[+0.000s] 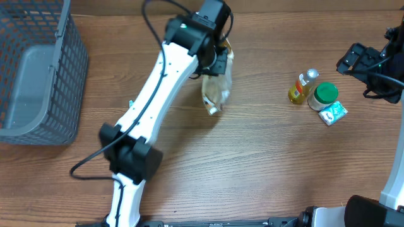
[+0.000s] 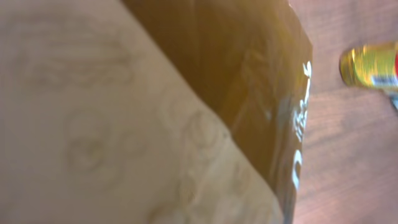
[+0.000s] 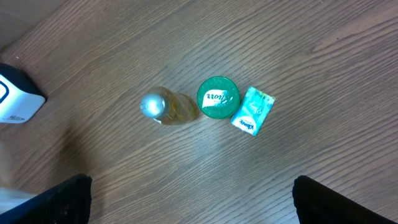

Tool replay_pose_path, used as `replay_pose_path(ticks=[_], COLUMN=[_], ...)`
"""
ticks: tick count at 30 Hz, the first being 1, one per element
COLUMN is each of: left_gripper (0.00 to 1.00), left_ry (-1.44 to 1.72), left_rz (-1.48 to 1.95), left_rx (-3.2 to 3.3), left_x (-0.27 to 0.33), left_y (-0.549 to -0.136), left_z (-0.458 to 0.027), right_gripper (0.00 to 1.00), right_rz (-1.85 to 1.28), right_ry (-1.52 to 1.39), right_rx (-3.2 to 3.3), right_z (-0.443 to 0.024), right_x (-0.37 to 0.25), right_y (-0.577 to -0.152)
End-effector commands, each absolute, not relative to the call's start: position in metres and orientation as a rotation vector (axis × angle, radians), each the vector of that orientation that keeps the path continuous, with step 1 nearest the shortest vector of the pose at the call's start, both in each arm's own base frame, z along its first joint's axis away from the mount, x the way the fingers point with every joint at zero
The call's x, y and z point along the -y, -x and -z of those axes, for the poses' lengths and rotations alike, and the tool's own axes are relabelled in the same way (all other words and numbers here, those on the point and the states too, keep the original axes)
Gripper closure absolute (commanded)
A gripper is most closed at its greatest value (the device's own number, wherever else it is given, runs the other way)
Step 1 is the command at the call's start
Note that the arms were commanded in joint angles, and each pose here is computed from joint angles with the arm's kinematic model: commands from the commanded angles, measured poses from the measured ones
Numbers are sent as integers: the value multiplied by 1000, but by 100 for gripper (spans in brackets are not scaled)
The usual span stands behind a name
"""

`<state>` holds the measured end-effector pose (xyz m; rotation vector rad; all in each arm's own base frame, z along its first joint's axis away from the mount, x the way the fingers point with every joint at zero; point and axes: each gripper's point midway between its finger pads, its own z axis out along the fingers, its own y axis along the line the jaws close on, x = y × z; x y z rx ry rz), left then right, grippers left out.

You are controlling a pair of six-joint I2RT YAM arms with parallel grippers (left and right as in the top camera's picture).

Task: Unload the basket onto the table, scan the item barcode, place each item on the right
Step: 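Carry the PanTree bag right and lower it beside the oil bottle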

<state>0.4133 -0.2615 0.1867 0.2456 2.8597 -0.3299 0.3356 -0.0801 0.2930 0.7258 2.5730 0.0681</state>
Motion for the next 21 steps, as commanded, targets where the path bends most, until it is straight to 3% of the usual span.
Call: replay_pose_path(ticks=[1,12,21], left_gripper=[96,96,96], left_ry=[-217,-158,-265], left_rz=[580,1036,1030], left_rx=[-3005,-3200,-3265], left_x=[297,353,384], left_y=[-392,-369,-345], left_z=[-158,-100,-61], right_gripper=[0,0,0], right_rz=[-62,-62,-62], right_ry=[-723,-723,-723], right_rx=[-2536,-2536,-2536], right_z=[-304,-304,-304], right_x=[82,82,82], right_y=[-336,-336,-336])
